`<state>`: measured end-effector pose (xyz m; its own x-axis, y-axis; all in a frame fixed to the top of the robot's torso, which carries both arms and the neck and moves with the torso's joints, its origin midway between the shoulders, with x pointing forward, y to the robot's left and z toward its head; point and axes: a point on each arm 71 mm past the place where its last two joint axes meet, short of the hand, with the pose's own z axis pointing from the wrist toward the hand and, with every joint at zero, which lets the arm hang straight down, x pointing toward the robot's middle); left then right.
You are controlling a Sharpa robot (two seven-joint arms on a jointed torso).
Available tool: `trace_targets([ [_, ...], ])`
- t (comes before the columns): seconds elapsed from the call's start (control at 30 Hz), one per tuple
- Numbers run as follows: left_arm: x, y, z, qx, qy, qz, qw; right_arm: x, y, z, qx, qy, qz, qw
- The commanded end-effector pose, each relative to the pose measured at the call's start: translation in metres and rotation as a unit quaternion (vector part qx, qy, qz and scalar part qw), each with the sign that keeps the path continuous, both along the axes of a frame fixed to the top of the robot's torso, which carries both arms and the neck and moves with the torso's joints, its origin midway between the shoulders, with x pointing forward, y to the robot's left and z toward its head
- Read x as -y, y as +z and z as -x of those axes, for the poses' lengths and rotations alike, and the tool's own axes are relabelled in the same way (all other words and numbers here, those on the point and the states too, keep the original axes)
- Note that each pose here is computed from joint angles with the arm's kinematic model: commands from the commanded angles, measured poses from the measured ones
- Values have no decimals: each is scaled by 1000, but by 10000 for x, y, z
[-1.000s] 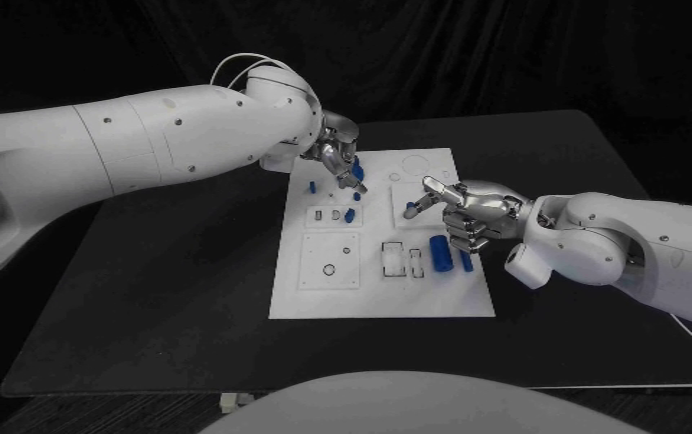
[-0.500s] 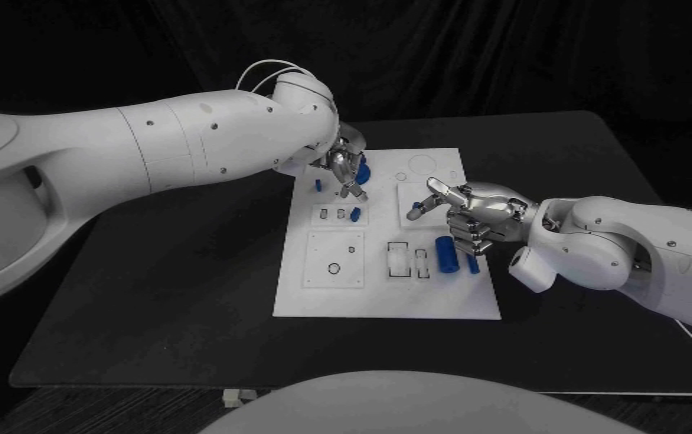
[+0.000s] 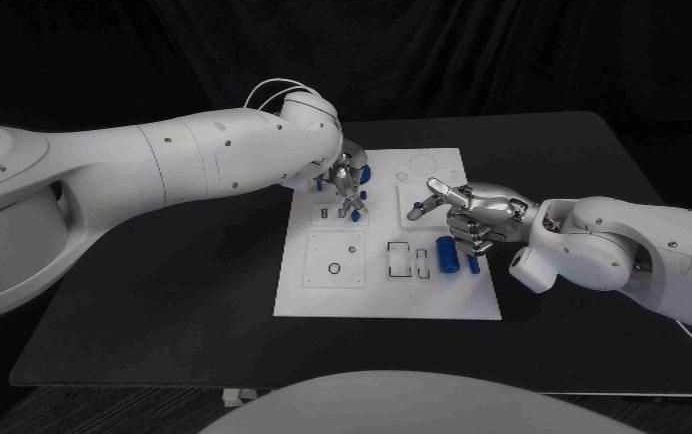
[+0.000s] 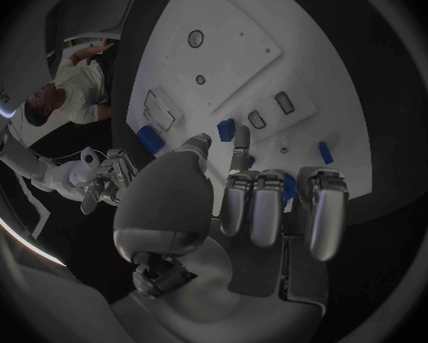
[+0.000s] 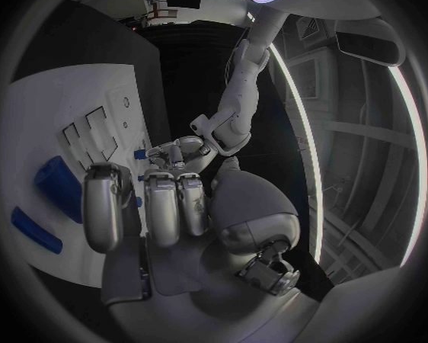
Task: Assemble the parts on the task board
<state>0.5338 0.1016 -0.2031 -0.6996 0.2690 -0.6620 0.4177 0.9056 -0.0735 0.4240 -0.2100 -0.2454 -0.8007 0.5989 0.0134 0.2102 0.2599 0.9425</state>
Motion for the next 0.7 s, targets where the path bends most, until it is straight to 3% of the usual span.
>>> trace_targets([
  [0.03,24,-29,5,4,1,8,1000,-8,-3,10,-4,7,2,1000],
  [0.23,23,-76,9,4,4,11,1000,-16,-4,12,-5,9,1,1000],
  [0.7,5,-104,-15,8,11,14,1000,-20,-6,19,-9,15,0,1000],
])
